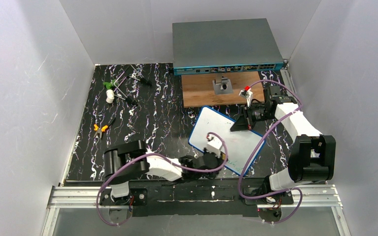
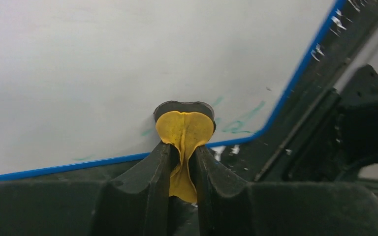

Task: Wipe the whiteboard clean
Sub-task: Erase the whiteboard at the center of the board.

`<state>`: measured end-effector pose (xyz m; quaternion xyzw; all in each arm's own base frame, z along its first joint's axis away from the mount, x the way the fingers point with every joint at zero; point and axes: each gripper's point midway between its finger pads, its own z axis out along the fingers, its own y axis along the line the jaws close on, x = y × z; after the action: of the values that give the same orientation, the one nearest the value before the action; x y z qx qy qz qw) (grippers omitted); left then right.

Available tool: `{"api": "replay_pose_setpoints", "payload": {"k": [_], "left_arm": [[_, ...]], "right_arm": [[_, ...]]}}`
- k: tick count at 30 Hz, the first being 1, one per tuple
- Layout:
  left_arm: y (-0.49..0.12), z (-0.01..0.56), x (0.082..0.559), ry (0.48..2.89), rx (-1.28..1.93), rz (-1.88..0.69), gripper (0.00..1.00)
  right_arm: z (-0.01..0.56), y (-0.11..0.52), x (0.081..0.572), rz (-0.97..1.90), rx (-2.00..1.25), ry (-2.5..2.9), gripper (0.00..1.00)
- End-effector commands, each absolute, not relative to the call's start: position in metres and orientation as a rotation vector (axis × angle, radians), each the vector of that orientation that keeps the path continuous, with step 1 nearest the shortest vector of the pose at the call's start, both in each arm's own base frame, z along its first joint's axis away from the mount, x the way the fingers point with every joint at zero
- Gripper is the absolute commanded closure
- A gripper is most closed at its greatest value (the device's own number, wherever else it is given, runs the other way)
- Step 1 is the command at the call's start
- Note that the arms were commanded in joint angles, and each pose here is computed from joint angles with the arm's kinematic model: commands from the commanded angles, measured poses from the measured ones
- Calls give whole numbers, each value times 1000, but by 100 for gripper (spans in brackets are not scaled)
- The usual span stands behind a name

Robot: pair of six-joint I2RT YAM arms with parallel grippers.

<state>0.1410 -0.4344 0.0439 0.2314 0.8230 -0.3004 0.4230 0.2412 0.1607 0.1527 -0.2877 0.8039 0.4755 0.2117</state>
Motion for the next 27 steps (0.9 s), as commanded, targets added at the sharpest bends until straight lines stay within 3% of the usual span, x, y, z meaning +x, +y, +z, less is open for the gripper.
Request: {"api": "replay_pose_setpoints", "payload": {"k": [1,13,22,27], "left_arm": [[-443,24,115,2180,670,-815,100],[-312,14,193,2154,91,-623,100],[-300,33,216,2070,47,-597,100],[-336,38,206,2102,167,-712,100]], "right_arm": [[188,177,224,1585,-709,2133,99],[197,180,223,1706,-609,2096,99],[196,181,224,1768,-551,2118,99],[196,181,225,1767,-546,2117,99]]}}
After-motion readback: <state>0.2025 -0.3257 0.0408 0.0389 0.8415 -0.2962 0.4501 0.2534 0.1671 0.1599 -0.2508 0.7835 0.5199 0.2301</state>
